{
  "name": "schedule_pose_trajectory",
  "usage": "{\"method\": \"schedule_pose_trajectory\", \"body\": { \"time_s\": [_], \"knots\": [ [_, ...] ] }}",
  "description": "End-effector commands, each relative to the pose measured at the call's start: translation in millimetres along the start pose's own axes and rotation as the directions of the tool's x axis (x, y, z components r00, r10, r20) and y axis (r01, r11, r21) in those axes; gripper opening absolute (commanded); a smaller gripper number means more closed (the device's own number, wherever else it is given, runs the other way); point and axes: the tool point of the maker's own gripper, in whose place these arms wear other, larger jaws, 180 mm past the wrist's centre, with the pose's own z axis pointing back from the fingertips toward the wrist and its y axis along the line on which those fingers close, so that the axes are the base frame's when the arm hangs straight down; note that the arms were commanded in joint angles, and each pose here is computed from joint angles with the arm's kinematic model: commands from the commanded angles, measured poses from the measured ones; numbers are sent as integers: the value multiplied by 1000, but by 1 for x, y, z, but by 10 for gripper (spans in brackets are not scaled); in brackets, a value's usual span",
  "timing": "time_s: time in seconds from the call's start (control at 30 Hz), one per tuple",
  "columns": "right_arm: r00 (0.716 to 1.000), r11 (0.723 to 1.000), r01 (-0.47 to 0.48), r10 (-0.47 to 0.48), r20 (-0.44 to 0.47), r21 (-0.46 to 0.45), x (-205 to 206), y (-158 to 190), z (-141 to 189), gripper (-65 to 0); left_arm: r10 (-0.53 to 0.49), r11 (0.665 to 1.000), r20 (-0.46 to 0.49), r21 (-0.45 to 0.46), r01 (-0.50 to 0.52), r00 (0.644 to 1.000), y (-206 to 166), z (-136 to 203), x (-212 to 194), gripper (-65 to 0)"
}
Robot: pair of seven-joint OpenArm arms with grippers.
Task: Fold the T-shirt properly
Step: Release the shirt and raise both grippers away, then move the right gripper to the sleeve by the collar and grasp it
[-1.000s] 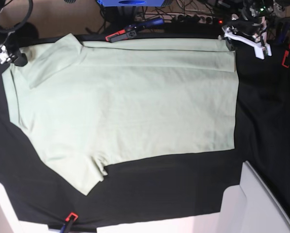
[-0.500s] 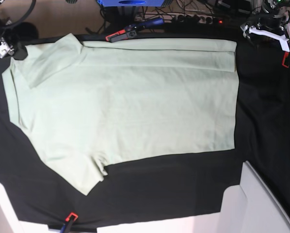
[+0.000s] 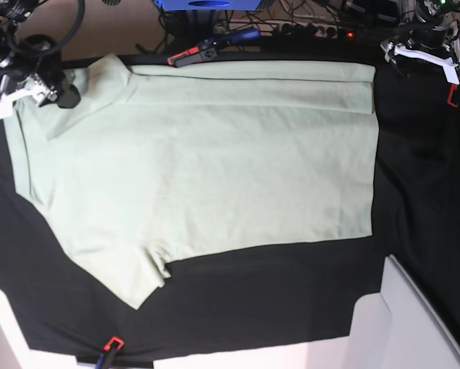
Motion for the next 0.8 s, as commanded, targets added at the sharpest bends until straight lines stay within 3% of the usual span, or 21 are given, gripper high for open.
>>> {"method": "schedule_pose_trajectory", "body": {
  "time_s": [0.0,0.37,0.53,0.77],
  "knots": [
    [1000,1000,4,-4,4,-3,1,-4,2,-292,-12,1000,28,7,12,1000,4,3,8,-86],
    [999,999,43,-44,-16,-24,-3,-22,-1,-296,-15,1000,25,1,15,1000,1,2,7,-86],
    [999,999,40,-40,-32,-15,-8,-18,-4,-440,-15,1000,26,2,15,1000,2,2,8,-86],
    [996,999,25,-23,-83,25,-24,0,-20,-454,-15,1000,25,4,15,1000,3,3,7,-86]
  ]
}}
